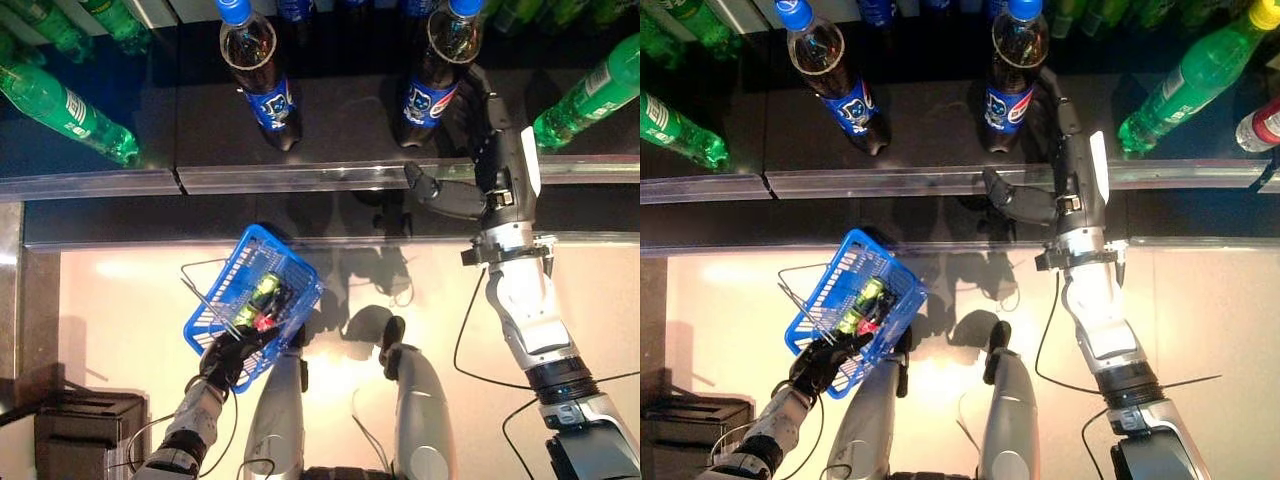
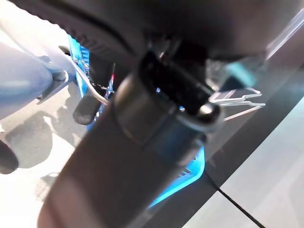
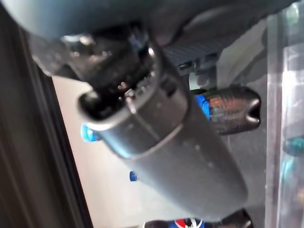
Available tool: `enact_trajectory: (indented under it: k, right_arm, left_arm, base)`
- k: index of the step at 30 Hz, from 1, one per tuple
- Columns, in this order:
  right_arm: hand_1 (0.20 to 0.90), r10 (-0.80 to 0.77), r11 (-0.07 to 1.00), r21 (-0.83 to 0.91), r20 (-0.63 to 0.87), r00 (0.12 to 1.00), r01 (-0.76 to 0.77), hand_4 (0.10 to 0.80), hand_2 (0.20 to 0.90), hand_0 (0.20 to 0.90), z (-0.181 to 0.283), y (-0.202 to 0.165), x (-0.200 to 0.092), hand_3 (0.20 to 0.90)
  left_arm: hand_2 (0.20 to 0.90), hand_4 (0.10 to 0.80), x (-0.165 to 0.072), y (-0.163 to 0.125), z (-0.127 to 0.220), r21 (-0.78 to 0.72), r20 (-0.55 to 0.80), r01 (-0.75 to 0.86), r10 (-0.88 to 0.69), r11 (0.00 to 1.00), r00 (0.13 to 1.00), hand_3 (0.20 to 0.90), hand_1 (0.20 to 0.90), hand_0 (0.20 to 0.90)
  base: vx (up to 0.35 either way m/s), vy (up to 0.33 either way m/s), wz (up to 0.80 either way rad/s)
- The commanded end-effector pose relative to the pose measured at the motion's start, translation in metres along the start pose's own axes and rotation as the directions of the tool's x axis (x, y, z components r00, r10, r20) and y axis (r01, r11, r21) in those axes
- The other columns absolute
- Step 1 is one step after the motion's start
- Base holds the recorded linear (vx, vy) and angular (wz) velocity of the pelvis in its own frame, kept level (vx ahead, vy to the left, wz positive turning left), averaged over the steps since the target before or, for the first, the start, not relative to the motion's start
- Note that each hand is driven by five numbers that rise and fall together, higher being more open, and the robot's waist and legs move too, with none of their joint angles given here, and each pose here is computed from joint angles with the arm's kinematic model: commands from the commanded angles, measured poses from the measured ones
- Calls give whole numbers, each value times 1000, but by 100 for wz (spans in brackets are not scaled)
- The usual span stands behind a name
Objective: Pick up the drink and place into the basket.
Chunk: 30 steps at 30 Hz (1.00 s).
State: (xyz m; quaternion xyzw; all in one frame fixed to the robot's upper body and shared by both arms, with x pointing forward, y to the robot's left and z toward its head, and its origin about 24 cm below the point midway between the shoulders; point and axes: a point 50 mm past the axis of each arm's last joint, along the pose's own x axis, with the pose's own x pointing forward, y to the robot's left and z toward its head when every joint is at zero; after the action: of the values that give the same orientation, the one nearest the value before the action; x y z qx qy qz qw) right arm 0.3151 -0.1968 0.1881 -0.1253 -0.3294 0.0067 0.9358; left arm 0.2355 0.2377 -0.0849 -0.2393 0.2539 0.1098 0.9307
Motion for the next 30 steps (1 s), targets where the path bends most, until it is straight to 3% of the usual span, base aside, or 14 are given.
enact_trajectory:
  k: [1, 30]
  right_arm:
    - [900, -90, 996, 39, 286, 954, 82, 800, 900, 900, 58, -24, 36, 900]
    - [900, -172, 985, 28, 162, 972, 170, 800, 900, 900, 60, -52, 100, 900]
  left_arm:
    - [300, 100, -11, 9, 4, 49, 45, 57, -59, 997, 997, 200, 300, 300]
    - [300, 100, -8, -1, 3, 108, -10, 113, -113, 988, 994, 200, 300, 300]
  base:
    - [6, -23, 4]
    - [1, -3, 4]
